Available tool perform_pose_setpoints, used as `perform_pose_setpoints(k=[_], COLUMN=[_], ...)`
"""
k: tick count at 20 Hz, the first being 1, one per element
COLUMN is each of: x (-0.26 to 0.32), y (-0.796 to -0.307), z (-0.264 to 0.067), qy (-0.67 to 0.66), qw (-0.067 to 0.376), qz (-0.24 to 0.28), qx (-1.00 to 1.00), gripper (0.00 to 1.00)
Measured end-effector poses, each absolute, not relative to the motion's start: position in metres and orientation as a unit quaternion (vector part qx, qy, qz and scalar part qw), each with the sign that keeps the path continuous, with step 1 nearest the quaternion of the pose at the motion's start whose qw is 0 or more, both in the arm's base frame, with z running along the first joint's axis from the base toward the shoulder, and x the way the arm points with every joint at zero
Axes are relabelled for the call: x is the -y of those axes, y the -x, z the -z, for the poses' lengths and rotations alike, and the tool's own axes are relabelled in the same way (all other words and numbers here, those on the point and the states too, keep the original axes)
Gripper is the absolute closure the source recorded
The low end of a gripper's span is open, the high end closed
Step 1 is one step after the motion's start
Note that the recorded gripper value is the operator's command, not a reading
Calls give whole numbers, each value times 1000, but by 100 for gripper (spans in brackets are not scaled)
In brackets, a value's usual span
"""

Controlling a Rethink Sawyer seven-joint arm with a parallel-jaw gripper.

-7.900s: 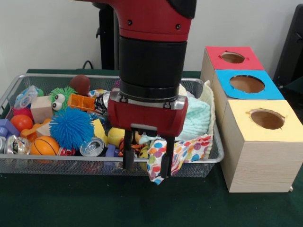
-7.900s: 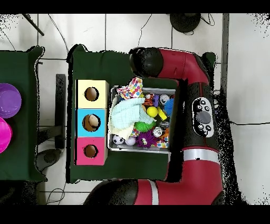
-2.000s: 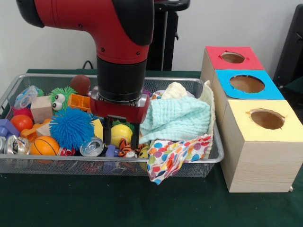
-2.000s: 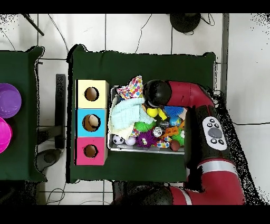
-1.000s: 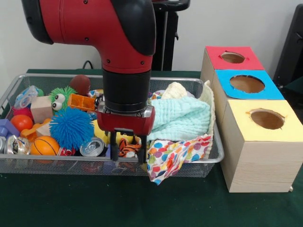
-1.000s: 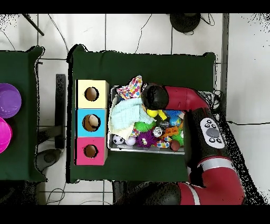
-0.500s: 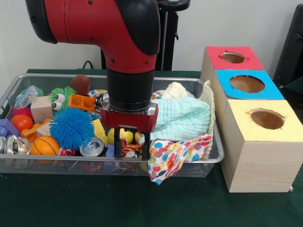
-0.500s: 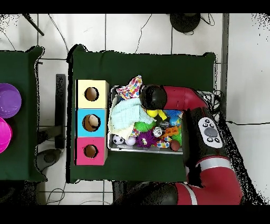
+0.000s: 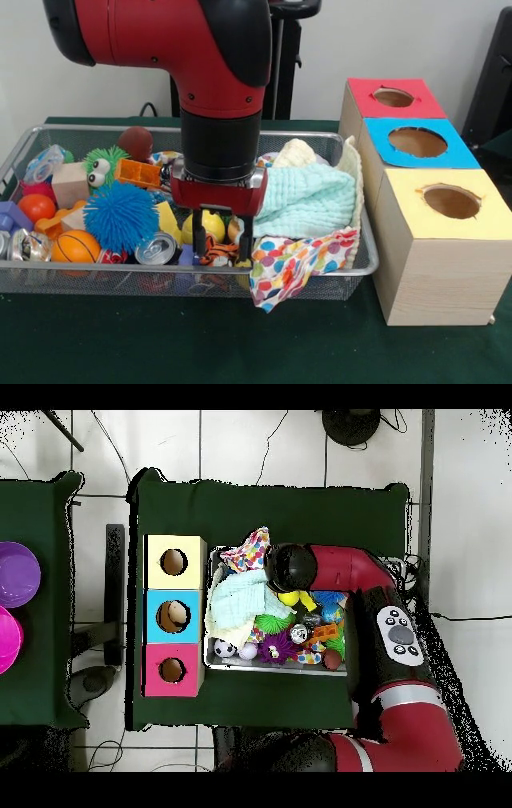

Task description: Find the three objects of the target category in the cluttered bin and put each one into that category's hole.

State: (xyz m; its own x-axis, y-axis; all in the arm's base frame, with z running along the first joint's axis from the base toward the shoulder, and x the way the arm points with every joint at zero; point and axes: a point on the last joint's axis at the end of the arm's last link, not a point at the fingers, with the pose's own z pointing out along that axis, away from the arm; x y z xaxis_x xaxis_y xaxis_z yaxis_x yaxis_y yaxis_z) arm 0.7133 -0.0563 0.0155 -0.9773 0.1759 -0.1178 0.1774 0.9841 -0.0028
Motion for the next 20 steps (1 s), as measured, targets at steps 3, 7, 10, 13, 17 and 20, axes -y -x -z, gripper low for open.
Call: perform_pose_setpoints(k=[3,7,10,13,17,20], x=[58,62,66,66,67,67], y=[-712,-708,-703,-698,-692,-687], z=[-14,-11,-6,1,8,15], qy=[-84,-77,-69,-61,-53,-48], qw=[59,57,55,50,45,39], qz=[11,17,24,29,33,34], qx=[-995,-995,-996,-997,-997,-998], gripper=[0,0,0,0,0,0])
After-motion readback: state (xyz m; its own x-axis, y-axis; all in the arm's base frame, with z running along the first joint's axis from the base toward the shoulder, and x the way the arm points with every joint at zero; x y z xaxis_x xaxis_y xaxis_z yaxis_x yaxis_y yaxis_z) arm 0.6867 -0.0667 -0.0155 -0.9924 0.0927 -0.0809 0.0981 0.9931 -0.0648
